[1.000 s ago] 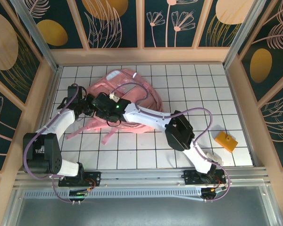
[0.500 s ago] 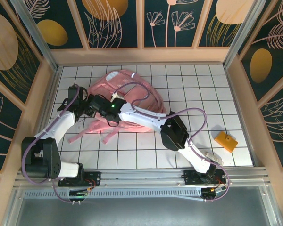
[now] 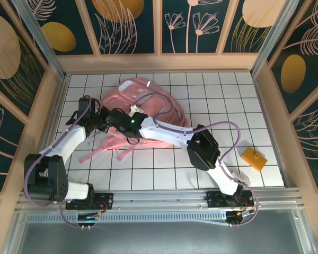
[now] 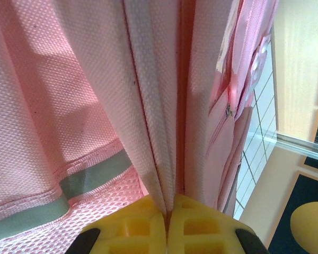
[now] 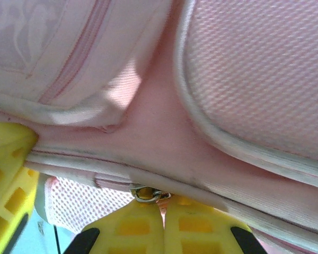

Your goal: Pack books, pencil case, and school supplies into a backpack

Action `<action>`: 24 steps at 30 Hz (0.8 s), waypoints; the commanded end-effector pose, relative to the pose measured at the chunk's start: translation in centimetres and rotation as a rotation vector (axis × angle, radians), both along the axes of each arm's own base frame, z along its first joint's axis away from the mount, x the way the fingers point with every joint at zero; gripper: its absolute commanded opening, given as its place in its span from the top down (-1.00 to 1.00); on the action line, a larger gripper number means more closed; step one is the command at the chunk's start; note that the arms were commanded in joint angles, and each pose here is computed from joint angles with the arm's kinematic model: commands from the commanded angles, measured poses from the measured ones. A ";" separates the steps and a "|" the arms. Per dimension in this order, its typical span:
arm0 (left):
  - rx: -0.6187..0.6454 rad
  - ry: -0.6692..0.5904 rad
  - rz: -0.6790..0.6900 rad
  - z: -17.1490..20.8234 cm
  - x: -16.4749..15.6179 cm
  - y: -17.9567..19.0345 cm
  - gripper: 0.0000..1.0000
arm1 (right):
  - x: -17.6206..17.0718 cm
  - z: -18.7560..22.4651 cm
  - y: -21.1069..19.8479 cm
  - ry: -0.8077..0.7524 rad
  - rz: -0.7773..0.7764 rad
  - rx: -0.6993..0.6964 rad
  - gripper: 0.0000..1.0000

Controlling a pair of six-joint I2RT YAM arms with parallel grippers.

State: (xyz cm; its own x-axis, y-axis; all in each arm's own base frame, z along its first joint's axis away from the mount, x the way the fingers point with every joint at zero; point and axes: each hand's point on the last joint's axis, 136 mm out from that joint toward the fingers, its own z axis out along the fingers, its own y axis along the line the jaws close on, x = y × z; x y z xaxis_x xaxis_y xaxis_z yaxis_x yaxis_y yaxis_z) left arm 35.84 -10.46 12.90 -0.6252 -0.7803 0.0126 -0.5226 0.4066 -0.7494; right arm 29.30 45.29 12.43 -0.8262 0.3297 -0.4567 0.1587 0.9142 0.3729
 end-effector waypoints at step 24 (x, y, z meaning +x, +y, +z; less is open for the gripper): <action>0.089 0.047 0.131 -2.9 1.7 3.3 1.00 | -0.5 0.7 -8.7 0.051 0.297 -0.040 0.20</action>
State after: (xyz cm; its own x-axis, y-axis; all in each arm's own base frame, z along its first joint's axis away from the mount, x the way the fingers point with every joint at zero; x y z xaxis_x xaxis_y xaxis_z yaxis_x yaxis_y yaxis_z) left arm 37.61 -8.82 11.20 -0.5805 -0.8136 -0.0323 -0.5588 0.4270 -0.7110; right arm 28.15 37.31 12.53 -0.9118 0.0865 -0.4015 -0.0784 0.9230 0.3768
